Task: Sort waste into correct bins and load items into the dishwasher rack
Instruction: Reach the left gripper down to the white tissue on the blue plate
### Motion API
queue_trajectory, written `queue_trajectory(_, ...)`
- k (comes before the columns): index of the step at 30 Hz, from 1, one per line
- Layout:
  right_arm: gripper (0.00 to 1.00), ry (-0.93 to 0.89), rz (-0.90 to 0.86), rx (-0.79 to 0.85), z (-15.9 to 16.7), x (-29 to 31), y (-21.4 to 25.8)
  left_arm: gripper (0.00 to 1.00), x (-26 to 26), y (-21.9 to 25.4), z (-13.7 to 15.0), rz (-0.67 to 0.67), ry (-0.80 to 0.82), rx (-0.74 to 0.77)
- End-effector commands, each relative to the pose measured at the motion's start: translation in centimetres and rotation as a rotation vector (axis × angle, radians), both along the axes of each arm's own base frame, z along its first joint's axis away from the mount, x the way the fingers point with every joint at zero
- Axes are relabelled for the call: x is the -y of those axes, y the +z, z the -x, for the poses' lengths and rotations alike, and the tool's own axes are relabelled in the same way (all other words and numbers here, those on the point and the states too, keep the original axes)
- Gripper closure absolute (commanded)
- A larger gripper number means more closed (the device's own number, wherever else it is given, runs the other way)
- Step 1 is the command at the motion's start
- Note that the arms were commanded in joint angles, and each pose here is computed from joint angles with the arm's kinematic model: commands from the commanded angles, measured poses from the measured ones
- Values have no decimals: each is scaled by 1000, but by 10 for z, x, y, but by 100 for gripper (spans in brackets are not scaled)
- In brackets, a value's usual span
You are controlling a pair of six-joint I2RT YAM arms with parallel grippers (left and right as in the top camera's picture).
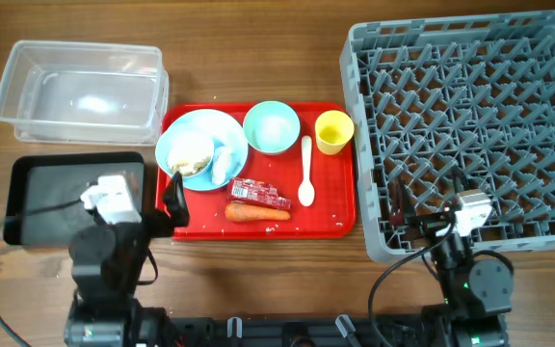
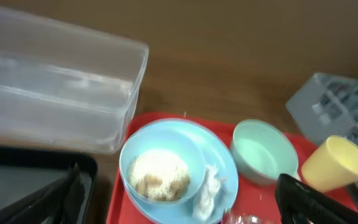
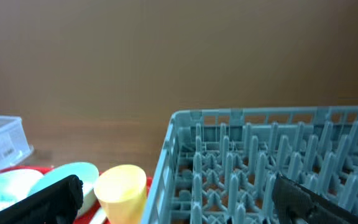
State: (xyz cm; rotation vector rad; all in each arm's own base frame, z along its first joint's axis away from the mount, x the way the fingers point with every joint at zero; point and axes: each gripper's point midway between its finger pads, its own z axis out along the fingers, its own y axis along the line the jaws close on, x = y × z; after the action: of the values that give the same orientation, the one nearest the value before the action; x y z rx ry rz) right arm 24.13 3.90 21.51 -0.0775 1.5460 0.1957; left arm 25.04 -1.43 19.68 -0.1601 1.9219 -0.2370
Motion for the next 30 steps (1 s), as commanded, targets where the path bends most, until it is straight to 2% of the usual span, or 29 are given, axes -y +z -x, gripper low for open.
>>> queue_trajectory(1,0,11,-2,-43,-5,-3,26,0,6,20,-14,30,-31,-78)
queue_trajectory(5,0,11,23,-228,-21,-5,36,0,8,18,-20,40,-39,-239)
queue_trajectory(8,0,10,59,-493,-37,-7,30,0,12,-4,-15,55,-56,-345)
queue_trajectory(9,0,10,69,-578,-46,-8,25,0,13,-1,-18,89,-46,-335)
queue_trajectory(12,0,76,56,-672,-53,-21,7,0,23,13,-32,217,-46,-282)
queue_trajectory(17,0,88,52,-678,-55,-24,5,0,69,-47,-48,217,-156,-507)
queue_trajectory(22,0,79,31,-719,-58,-24,-5,0,118,-132,-53,53,-230,-708)
queue_trajectory(26,0,79,31,-724,-59,-24,-7,0,97,-152,-61,-64,-113,-721)
queue_trajectory(30,0,79,32,-724,-59,-24,-7,6,93,-147,-73,-78,-82,-669)
